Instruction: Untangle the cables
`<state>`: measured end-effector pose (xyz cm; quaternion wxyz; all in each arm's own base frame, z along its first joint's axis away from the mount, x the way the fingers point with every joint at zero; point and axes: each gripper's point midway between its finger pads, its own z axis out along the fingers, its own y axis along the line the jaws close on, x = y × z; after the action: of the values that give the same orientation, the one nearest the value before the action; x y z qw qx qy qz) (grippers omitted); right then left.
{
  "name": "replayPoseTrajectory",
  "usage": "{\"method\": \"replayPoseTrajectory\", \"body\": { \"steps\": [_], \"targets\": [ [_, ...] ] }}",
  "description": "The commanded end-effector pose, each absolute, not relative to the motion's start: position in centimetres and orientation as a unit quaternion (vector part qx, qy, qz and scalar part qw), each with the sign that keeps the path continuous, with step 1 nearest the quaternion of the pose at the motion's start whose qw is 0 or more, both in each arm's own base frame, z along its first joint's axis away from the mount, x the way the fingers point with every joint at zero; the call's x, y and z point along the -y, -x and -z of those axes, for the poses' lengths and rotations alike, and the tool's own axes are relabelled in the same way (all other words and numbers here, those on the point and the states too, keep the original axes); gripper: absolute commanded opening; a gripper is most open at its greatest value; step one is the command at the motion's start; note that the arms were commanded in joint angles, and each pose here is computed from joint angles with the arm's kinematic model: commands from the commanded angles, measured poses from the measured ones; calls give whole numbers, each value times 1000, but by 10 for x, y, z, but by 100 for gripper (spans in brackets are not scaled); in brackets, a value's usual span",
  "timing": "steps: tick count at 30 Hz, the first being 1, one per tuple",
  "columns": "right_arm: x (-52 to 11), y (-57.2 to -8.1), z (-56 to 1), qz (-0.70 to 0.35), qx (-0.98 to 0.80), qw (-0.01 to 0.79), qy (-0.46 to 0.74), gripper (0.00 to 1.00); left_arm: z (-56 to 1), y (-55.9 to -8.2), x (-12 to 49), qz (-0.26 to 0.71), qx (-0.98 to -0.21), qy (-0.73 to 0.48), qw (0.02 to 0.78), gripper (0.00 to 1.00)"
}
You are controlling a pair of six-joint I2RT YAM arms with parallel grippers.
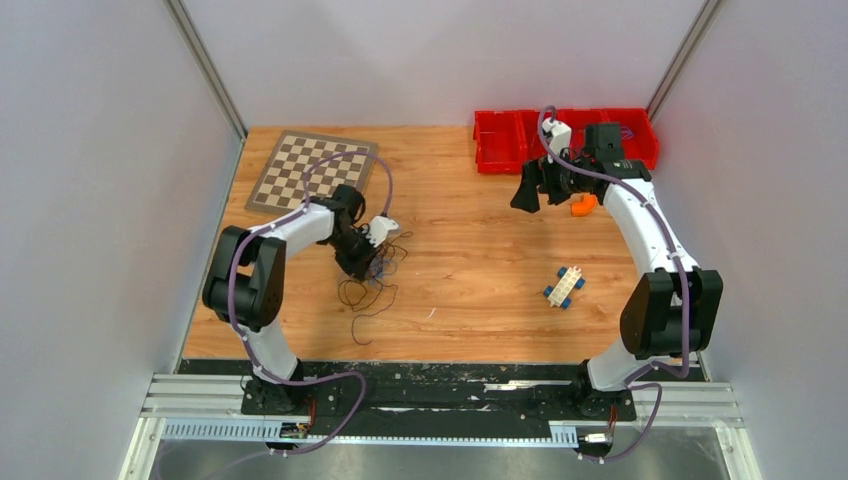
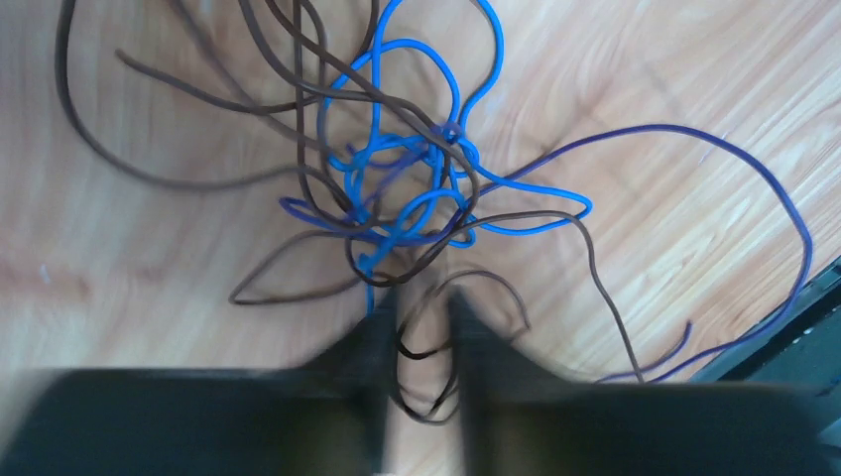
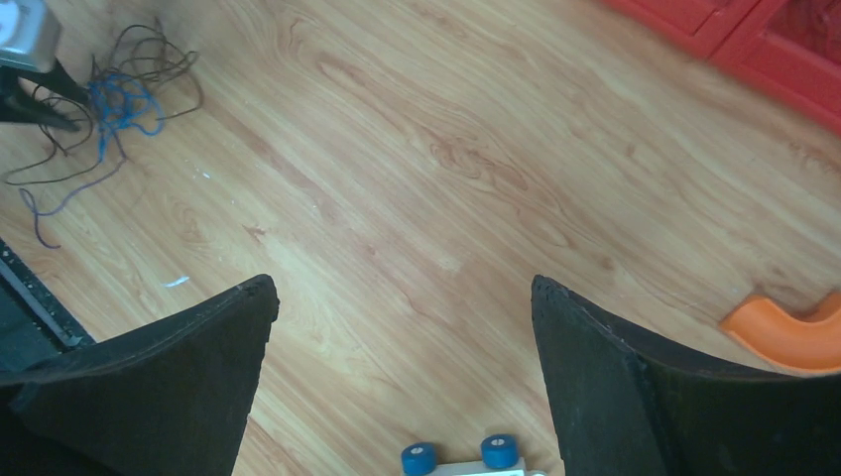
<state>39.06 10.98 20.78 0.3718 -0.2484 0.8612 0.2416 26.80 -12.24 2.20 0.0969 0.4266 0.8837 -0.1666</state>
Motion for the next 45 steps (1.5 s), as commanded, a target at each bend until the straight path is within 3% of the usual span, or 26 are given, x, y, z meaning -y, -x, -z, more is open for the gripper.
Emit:
{"method": "replayPoseTrajectory", "body": {
  "steps": [1,6,9,10,11,13,16,18,22,26,31,36,40,45],
  "targets": [
    [-120,-378,-214,-290,-848,373,240,91,-50,-284,191,198,-841,-487,125,1],
    [-131,-359,-210,-330,-838,362,241,85,-146,-274,266,285,-726,-568,265,0],
    [-131,-353,-206,-328,-840,358,241,85,-152,-270,264,274,-701,-598,276,3],
    [-133,-351,-207,-330,-838,359,246,86,-147,-268,259,264,-698,-612,264,12],
    [-134,-347,-208,-333,-832,361,257,87,-143,-270,253,253,-701,-616,257,35],
    [-137,-340,-206,-330,-824,363,285,89,-145,-267,242,274,-706,-607,242,61],
    [-149,-334,-200,-334,-811,356,322,89,-159,-273,235,318,-713,-563,271,78],
    [-161,-331,-187,-336,-802,346,353,87,-161,-284,223,311,-727,-539,292,82],
    [-190,-317,-156,-348,-798,293,395,80,-160,-290,209,307,-748,-507,298,84],
    [-205,-284,-130,-354,-784,259,439,80,-153,-274,208,320,-736,-516,299,87],
    [-229,-277,-117,-372,-782,234,442,80,-137,-255,222,304,-648,-612,334,84],
    [-246,-270,-91,-397,-802,165,415,78,-118,-243,248,267,-568,-692,358,71],
    [-255,-259,-72,-394,-812,128,412,78,-98,-239,259,272,-563,-705,334,58],
    [-260,-250,-54,-370,-825,101,414,76,-75,-235,255,262,-568,-719,303,49]
  ]
}}
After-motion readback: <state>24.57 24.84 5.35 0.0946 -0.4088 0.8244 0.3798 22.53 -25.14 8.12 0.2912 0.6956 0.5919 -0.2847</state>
